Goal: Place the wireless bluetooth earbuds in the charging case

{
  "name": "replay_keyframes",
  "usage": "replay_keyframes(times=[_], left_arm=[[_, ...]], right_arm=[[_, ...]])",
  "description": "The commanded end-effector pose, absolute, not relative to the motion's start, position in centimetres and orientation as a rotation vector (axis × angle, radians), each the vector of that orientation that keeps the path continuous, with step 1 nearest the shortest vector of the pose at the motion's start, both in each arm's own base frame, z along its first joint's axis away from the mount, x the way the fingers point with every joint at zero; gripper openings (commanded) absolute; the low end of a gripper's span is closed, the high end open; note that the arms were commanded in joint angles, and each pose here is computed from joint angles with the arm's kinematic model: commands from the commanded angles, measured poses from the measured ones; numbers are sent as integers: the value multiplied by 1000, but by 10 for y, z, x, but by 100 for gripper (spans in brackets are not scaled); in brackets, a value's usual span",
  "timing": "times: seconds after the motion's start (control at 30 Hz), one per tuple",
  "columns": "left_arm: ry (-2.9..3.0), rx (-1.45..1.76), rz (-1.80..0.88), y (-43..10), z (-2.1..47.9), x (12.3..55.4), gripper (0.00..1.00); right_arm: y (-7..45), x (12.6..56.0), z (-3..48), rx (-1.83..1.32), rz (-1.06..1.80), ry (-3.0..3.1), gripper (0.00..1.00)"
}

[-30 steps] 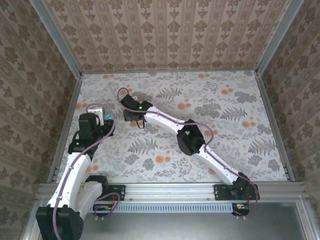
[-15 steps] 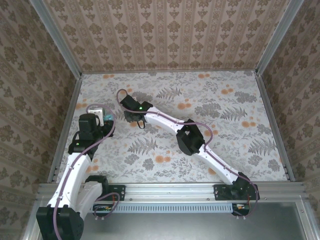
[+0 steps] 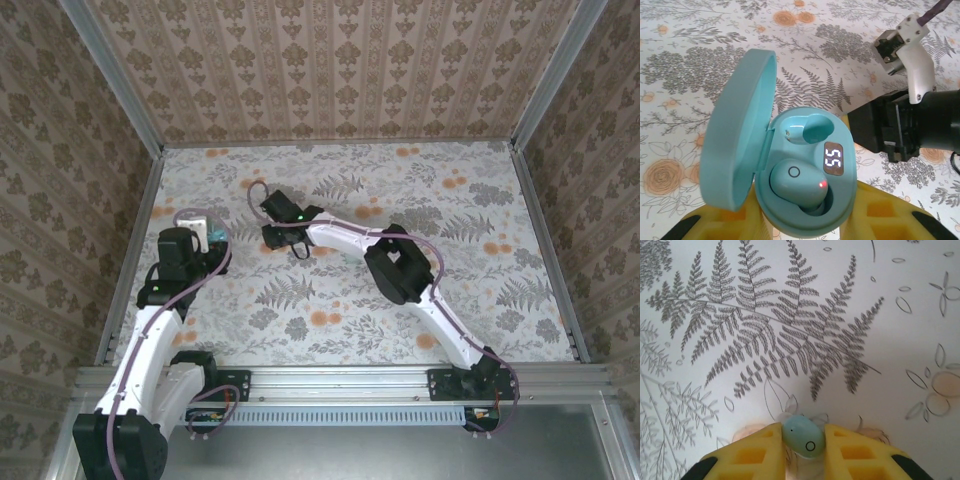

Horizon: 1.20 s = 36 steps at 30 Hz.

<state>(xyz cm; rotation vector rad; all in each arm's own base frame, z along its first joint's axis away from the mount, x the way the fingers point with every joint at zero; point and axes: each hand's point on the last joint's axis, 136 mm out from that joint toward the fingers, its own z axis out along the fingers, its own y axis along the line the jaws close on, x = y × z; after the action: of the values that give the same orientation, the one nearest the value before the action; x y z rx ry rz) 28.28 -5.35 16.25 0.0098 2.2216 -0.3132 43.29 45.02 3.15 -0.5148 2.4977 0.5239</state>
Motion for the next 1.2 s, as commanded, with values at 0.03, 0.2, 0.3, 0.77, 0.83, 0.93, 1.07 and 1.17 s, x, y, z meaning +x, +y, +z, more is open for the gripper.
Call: replay_keyframes(times=[0.03,0.2,0.3,0.77,0.83,0.93,1.07,1.17], left_arm=[[2168,139,-441,-75,165,280,0],[2133,217,-592,-97,160,274,0],[2121,241,-663,-106,156,270,0],[2152,357,-687,-128,146,268,0],[2155,366,-681,-129,147,270,0],[2151,370,-663,-130,150,273,0],[2134,371,-637,-128,157,278,0],[2129,364,-613,-126,161,281,0]], right_arm=[[443,426,73,-579,748,2380,19],[411,399,80,-662,890,2349,18],[395,376,76,-772,963,2364,17],[324,329,21,-1163,544,2691,26],[322,332,26,-1161,510,2707,32],[322,335,42,-1098,502,2729,43],[320,338,72,-910,500,2789,53],[304,346,83,-476,389,2882,54]])
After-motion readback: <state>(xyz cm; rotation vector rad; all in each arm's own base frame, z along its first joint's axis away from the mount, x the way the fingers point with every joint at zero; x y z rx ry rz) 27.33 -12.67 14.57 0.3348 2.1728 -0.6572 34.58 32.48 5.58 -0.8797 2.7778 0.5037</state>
